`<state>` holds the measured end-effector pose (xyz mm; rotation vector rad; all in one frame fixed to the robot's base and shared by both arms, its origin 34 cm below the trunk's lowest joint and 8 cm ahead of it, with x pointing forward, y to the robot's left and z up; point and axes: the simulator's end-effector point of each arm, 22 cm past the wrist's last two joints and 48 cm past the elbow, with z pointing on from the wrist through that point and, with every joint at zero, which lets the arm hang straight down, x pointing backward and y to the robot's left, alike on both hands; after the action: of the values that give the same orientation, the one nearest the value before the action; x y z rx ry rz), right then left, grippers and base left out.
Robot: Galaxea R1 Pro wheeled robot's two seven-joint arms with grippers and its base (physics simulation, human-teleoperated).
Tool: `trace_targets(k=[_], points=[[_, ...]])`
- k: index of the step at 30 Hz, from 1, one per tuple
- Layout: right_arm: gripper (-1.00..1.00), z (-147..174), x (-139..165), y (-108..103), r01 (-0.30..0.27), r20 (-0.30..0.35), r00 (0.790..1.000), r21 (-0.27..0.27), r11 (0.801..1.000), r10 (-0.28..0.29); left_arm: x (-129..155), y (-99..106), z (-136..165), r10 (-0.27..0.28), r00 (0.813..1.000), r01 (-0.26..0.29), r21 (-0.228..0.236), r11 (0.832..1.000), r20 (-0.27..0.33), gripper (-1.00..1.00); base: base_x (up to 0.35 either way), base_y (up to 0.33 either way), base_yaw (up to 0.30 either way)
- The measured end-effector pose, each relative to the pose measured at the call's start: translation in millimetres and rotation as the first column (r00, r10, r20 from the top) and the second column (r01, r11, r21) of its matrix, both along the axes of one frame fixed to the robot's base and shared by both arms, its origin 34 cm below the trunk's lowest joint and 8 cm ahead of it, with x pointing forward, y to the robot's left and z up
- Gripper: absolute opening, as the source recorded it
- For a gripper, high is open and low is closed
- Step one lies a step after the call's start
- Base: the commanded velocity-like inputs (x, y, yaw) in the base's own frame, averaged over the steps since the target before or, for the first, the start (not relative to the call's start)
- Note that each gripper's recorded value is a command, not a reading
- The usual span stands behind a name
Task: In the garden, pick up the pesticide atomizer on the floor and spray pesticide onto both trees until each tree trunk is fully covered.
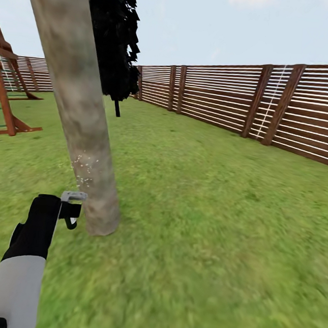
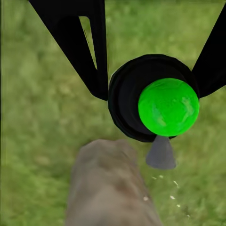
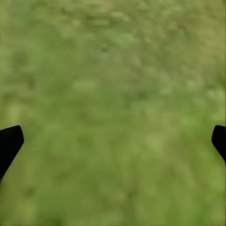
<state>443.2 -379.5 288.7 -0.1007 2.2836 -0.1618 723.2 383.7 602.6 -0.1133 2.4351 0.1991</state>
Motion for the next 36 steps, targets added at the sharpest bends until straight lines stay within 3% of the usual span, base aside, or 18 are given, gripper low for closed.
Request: trace_targets(k=[6,11,15,18,20,24,26,29,31,34,36], points=[[1.0,0,0,0,-0.001,0.0,1.0,0.001,1.0,0.001,-1,-13,-6,-0.016,1.0,0.016,-0.029,0.999,-0.004,-1.0,0.231,-0.199,0.245],[1.0,0,0,0,-0.001,-0.001,1.0,0.0,1.0,0.001,-37,-3,-53,-0.018,0.996,0.017,-0.004,1.0,-0.085,-1.0,0.231,-0.199,0.025],[1.0,0,0,0,-0.001,0.0,1.0,0.001,1.0,0.001,-61,-28,-105,-0.093,0.979,0.093,-0.008,0.996,-0.183,-1.0,0.183,-0.156,0.0],[1.0,0,0,0,-0.001,0.0,1.0,0.001,1.0,0.001,-79,-34,-139,-0.107,0.96,0.103,-0.029,0.994,-0.26,-1.0,0.021,-0.018,0.0],[1.0,0,0,0,-0.001,0.0,1.0,0.001,1.0,0.001,-81,-28,-144,-0.102,0.959,0.099,-0.025,0.995,-0.265,-1.0,0.004,-0.004,0.0],[1.0,0,0,0,-0.001,0.0,1.0,0.0,1.0,0.001,-97,48,-148,0.007,0.97,-0.003,0.017,1.0,-0.243,-1.0,0.0,0.0,0.0],[1.0,0,0,0,-0.001,-0.001,1.0,0.0,1.0,0.001,-104,40,-161,0.003,0.965,-0.008,-0.019,1.0,-0.263,-1.0,0.0,0.0,0.0],[1.0,0,-1,0,-0.002,-0.002,1.0,0.001,1.0,0.002,-102,4,-175,-0.046,0.963,0.029,-0.067,0.997,-0.267,-1.0,0.0,0.0,0.0],[1.0,0,0,0,-0.003,-0.002,1.0,0.001,1.0,0.003,-101,-6,-179,-0.061,0.963,0.043,-0.073,0.996,-0.263,-1.0,0.0,0.0,0.0],[1.0,0,0,1,-0.003,-0.002,1.0,0.002,1.0,0.003,-102,14,-176,-0.047,0.966,0.039,-0.037,0.999,-0.253,-1.0,0.003,0.0,0.0],[1.0,-1,-1,1,-0.004,-0.002,1.0,0.002,1.0,0.004,-120,49,-180,-0.011,0.961,0.015,0.01,1.0,-0.275,-1.0,0.164,-0.104,0.0]])
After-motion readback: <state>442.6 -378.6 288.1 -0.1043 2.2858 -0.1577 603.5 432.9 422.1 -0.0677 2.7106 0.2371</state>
